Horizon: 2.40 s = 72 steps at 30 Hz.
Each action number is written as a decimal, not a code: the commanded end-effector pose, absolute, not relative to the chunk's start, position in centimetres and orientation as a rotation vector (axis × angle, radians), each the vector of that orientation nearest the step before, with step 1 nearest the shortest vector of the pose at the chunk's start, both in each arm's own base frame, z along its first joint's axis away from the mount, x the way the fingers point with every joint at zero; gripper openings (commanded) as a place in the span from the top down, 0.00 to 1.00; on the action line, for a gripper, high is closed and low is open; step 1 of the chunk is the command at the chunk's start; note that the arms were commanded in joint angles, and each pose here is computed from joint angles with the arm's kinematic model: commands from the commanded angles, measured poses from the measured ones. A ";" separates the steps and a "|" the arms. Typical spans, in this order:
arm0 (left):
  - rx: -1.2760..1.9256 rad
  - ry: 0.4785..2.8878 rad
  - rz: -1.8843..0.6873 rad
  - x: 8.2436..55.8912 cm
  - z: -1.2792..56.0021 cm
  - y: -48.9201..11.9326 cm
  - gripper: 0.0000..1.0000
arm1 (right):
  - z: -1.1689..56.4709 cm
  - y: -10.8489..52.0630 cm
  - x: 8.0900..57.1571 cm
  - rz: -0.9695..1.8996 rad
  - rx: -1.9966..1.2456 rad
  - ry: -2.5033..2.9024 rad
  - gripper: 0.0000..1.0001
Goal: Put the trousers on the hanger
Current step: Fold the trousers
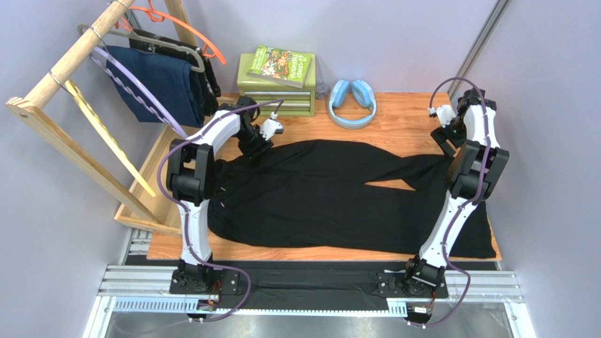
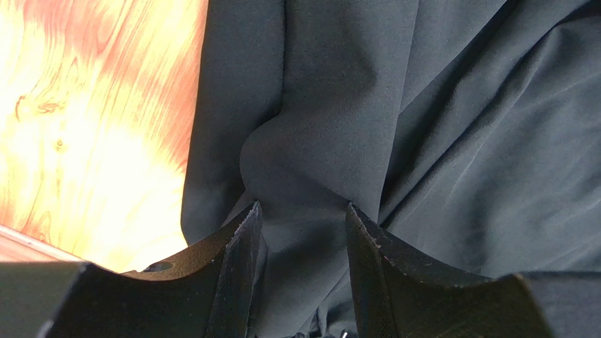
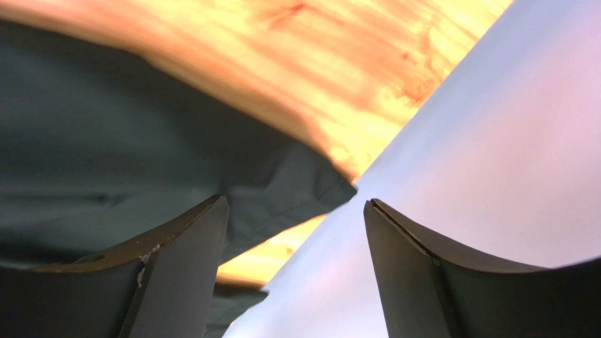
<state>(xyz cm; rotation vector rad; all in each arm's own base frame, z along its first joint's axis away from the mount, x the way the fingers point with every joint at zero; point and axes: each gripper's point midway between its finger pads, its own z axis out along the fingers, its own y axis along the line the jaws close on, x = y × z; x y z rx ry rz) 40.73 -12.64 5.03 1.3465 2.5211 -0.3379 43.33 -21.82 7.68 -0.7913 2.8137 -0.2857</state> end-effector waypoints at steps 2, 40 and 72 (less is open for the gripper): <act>1.317 2.456 -0.358 41.5 7.3 -13.7 0.46 | 5.0 -23.5 44.3 -0.300 -0.830 2.847 0.23; 1.090 2.465 -0.092 44.4 10.0 -7.7 1.00 | 13.5 -24.1 39.1 -0.645 -1.139 2.463 1.00; 0.962 2.373 0.272 55.3 6.5 -7.7 0.95 | 1.0 -20.9 45.3 -0.387 -0.876 2.856 0.48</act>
